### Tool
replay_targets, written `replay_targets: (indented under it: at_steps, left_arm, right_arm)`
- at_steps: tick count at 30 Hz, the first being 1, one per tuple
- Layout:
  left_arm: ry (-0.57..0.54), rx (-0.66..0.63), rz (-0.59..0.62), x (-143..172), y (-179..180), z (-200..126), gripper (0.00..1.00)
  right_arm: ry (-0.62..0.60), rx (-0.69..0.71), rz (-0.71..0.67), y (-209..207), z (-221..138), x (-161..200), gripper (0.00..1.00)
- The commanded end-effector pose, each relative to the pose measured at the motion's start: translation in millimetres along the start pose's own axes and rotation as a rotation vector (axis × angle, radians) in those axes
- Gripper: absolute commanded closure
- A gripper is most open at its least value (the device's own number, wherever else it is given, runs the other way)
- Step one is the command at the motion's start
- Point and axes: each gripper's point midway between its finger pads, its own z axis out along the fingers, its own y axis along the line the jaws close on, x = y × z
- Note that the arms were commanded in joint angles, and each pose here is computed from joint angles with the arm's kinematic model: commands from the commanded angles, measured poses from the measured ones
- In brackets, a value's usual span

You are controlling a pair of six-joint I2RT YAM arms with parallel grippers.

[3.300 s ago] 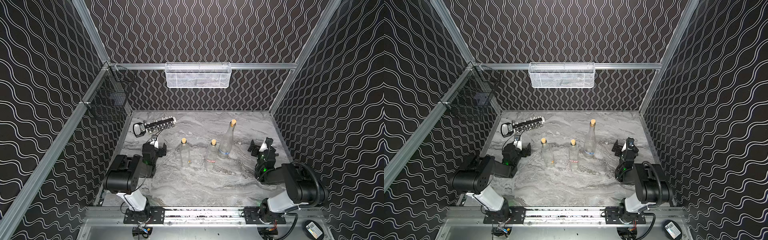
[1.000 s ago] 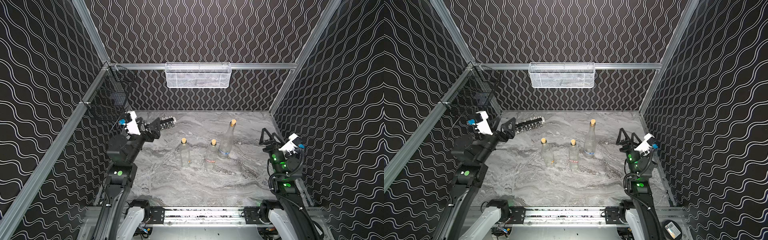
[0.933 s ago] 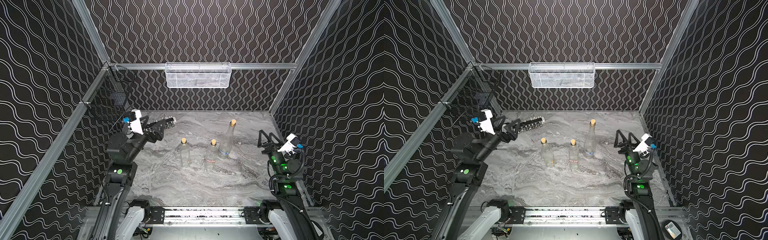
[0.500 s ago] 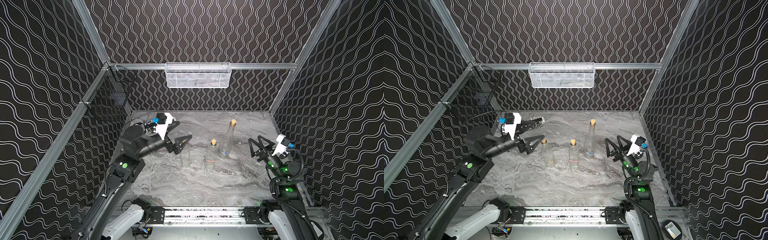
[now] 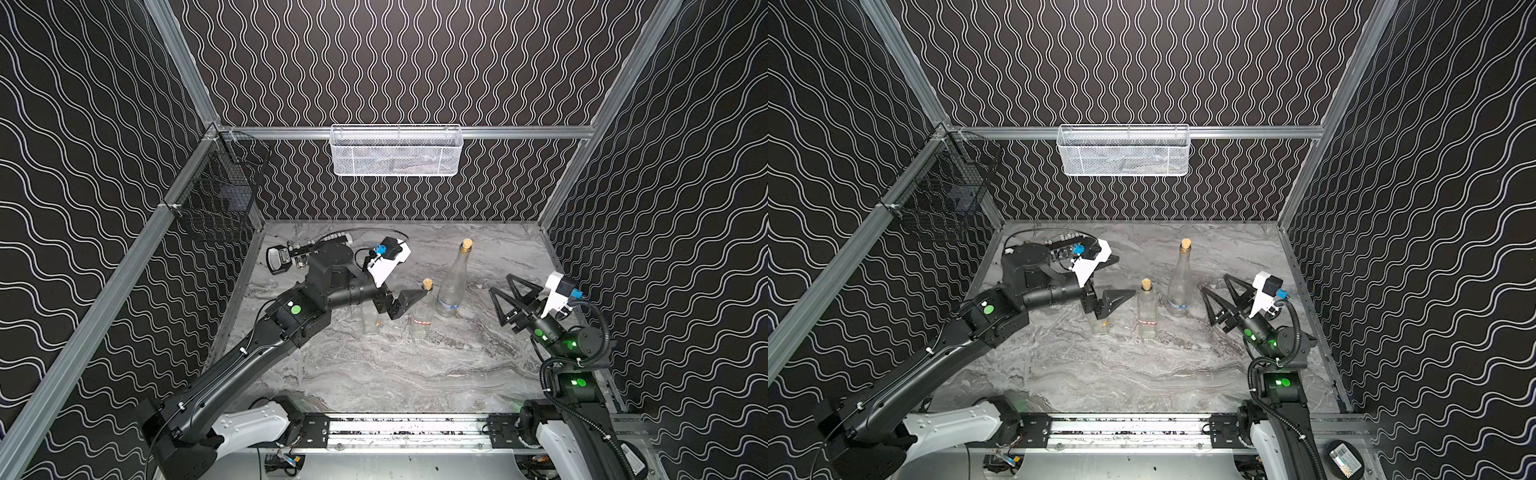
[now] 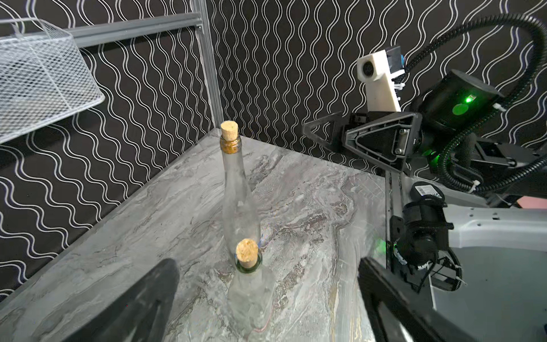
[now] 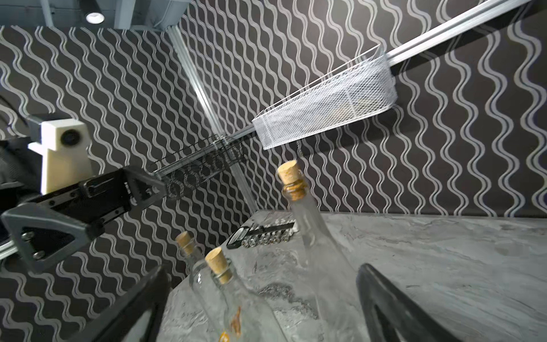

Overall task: Remove the label from the bottle
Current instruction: Adjust the bottle at the center of the board.

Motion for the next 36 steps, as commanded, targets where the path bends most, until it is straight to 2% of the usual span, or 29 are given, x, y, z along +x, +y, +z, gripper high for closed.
replay_targets:
  at_steps: [1,9,14,25,36]
  left_arm:
    - [0.024,-0.019,-0.002,12.1,-0.6,-3.6,0.02]
    - [0.057,-0.059,-0.054,39.4,-0.1,-14.6,0.02]
    - [0.084,-0.043,-0.098,52.3,4.2,7.5,0.07]
    - [0.06,-0.053,-0.158,69.0,16.2,52.3,0.06]
    - [0.098,-0.163,-0.147,85.9,37.3,88.0,0.04]
  right_arm:
    - [-0.006,-0.131,-0.038,26.8,-0.6,-1.0,0.0]
    - [-0.004,-0.22,-0.031,39.0,-1.3,10.8,0.0]
    - [-0.006,-0.246,0.036,37.0,-6.2,24.3,0.01]
    - [0.014,-0.215,0.047,31.0,-14.3,41.2,0.0]
    - [0.023,-0.209,0.028,32.4,-17.1,42.9,0.0]
